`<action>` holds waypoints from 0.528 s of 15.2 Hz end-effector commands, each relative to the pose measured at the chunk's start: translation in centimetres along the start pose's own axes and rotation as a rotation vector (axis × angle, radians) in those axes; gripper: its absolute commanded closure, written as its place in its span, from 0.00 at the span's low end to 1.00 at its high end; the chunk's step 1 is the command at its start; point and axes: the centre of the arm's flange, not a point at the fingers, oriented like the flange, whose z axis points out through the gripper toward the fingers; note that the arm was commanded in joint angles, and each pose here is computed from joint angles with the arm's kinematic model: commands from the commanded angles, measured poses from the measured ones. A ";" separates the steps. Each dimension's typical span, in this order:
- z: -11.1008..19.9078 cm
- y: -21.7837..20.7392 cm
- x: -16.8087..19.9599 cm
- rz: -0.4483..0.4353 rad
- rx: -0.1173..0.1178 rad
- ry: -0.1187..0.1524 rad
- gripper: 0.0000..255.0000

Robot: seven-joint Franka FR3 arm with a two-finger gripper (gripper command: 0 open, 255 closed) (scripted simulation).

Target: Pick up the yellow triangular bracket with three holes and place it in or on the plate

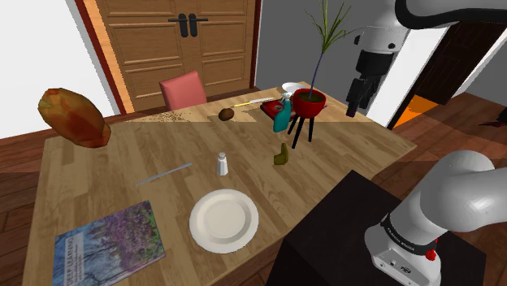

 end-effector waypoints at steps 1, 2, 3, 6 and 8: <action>0.0 0.0 0.0 0.000 0.000 0.000 0.00; 1.0 0.3 0.8 -0.029 -0.005 0.002 0.00; 1.9 0.6 1.5 -0.059 -0.010 0.005 0.00; 4.8 1.5 3.9 -0.147 -0.024 0.012 0.00; 6.8 1.9 5.5 -0.206 -0.033 0.017 0.00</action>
